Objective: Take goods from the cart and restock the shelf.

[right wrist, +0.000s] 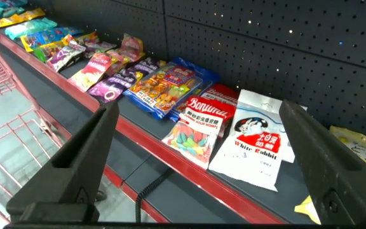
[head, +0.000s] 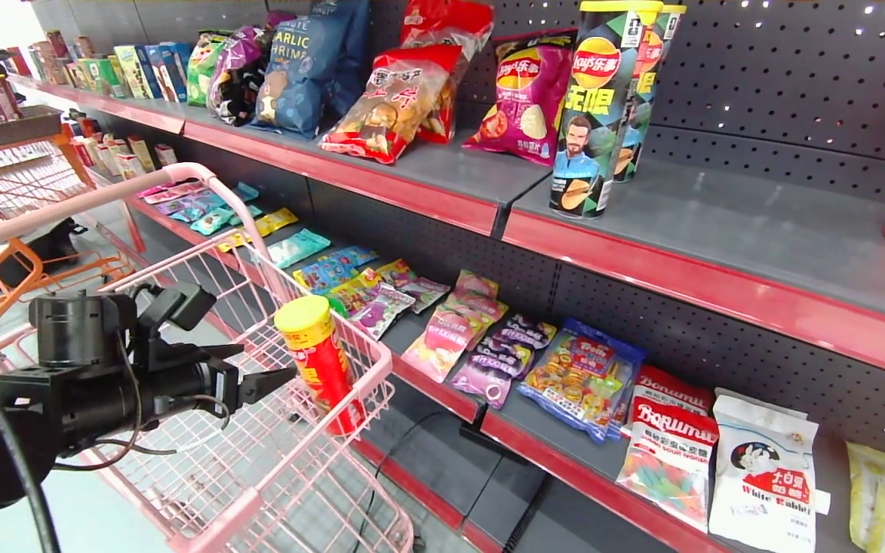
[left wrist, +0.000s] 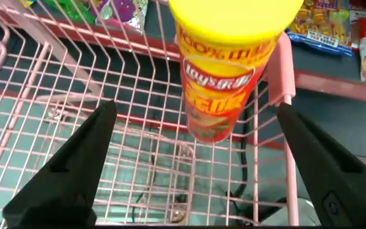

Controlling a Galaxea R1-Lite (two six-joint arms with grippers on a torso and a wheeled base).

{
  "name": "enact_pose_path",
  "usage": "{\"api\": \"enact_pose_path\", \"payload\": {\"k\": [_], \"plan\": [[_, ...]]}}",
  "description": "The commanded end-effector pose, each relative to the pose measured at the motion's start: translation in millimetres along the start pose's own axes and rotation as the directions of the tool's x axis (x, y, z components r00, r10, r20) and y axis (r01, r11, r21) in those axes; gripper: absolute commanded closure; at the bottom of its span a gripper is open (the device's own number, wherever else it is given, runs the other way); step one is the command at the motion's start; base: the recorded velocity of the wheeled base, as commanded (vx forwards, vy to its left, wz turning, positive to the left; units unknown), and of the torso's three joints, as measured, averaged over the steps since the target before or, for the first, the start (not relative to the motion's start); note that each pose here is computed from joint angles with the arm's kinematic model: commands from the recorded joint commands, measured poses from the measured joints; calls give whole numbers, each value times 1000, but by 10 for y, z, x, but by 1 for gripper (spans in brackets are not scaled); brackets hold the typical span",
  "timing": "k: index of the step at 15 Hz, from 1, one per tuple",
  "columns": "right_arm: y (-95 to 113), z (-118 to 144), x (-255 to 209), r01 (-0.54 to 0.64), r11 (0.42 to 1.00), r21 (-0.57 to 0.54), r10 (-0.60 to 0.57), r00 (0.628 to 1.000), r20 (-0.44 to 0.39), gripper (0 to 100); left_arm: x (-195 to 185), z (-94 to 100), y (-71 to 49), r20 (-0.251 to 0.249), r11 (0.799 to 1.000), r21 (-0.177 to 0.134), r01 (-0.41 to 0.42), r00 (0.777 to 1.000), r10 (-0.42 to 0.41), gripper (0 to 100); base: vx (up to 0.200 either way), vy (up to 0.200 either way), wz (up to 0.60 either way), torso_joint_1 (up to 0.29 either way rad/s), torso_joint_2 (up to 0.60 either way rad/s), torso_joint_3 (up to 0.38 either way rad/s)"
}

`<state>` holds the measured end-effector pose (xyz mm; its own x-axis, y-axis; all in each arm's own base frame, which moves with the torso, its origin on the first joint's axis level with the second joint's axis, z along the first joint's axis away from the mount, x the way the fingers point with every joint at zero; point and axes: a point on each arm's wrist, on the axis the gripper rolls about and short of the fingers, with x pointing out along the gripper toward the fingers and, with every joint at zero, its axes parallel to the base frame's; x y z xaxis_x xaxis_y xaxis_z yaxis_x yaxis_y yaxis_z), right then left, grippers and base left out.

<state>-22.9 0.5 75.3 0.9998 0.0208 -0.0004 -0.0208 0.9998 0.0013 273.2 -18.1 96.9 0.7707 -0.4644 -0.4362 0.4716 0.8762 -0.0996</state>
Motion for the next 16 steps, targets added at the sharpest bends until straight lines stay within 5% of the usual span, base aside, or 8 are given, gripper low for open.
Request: {"api": "enact_pose_path", "payload": {"k": [1, 5, 11, 12, 16], "plan": [[0, 0, 1, -1, 1000, 0, 1, 1000, -1, 0, 166, 22, 37, 5, 1000, 10, 12, 1000, -12, 0, 0, 0, 0, 0, 0, 0], [0, 0, 1, -1, 1000, -4, 1, 1000, -1, 0, 460, 21, -3, 76, 996, 70, 46, 996, -51, 0, 0, 0, 0, 0, 0, 0], [0, 0, 1, -1, 1000, -4, 1, 1000, -1, 0, 631, 43, -63, 76, 993, 87, 75, 994, -82, 0, 0, 0, 0, 0, 0, 0], [0, 0, 1, -1, 1000, -4, 1, 1000, -1, 0, 643, 56, -57, 80, 993, 89, 71, 994, -79, 100, 0, 0, 0, 0, 0, 0], [0, 0, 1, -1, 1000, -4, 1, 1000, -1, 0, 611, 78, -65, 87, 994, 91, 60, 994, -68, 100, 0, 0, 0, 0, 0, 0]]}}
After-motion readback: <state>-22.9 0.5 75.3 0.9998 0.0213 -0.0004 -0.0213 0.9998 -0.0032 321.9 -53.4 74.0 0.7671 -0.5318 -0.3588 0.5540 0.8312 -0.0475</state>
